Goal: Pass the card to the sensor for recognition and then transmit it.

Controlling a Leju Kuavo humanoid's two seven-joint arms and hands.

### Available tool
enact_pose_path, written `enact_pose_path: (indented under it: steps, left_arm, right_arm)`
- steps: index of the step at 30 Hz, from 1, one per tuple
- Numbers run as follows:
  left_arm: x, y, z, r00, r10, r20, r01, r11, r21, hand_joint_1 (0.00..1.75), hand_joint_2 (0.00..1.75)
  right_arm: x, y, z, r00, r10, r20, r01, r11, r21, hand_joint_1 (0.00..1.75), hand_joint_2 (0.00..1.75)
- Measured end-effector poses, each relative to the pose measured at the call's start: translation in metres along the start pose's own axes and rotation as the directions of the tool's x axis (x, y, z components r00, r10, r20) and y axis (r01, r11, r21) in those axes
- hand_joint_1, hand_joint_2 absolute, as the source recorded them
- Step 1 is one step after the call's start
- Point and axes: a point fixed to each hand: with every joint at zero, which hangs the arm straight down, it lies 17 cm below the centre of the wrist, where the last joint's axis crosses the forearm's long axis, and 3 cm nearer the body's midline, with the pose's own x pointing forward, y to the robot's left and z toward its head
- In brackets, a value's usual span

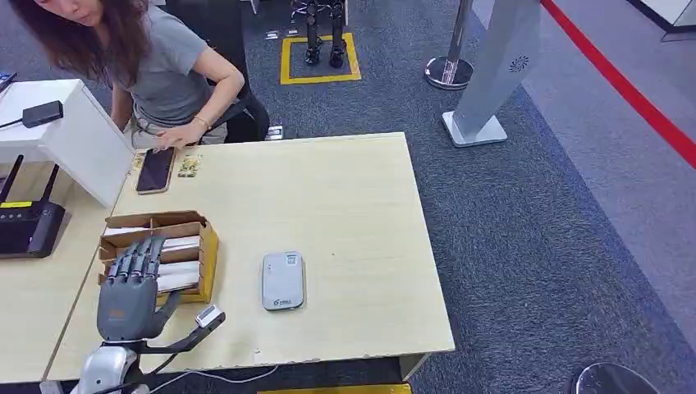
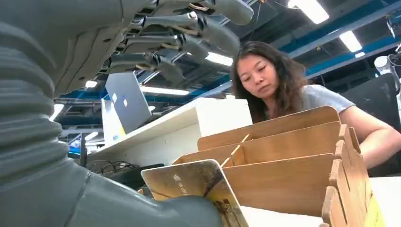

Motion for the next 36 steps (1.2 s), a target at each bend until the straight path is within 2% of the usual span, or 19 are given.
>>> enact_pose_path:
  steps: [13, 15, 18, 19, 20, 36]
  left_arm:
    - [-0.001, -0.002, -0.003, 1.000, -0.004, -0.002, 0.004, 1.000, -0.004, 0.00, 1.75]
    - [-0.002, -0.004, -0.003, 1.000, -0.008, -0.005, 0.008, 1.000, -0.013, 0.79, 1.75]
    - [-0.007, -0.013, -0.002, 0.999, -0.025, -0.025, 0.024, 0.998, -0.057, 0.79, 1.75]
    - [-0.008, -0.016, -0.001, 0.999, -0.029, -0.032, 0.027, 0.997, -0.071, 1.38, 1.75]
    - [-0.009, -0.018, -0.001, 0.999, -0.032, -0.036, 0.029, 0.996, -0.080, 1.75, 1.75]
    - [-0.018, -0.039, 0.002, 0.997, -0.018, -0.076, 0.005, 0.984, -0.177, 1.75, 1.75]
  right_arm:
    - [0.003, 0.000, 0.000, 1.000, 0.000, 0.005, 0.000, 1.000, 0.001, 0.00, 0.00]
    - [0.003, 0.000, 0.000, 1.000, 0.000, 0.006, 0.000, 1.000, -0.001, 0.00, 0.00]
    - [0.003, -0.002, 0.000, 1.000, -0.001, 0.006, 0.001, 1.000, -0.010, 0.00, 0.00]
    - [0.003, -0.002, 0.000, 1.000, -0.002, 0.006, 0.002, 1.000, -0.012, 0.00, 0.00]
    - [0.003, -0.002, 0.000, 1.000, -0.002, 0.007, 0.002, 1.000, -0.012, 0.00, 0.00]
    - [0.006, -0.005, 0.000, 1.000, -0.009, 0.015, 0.009, 1.000, -0.028, 0.00, 0.00]
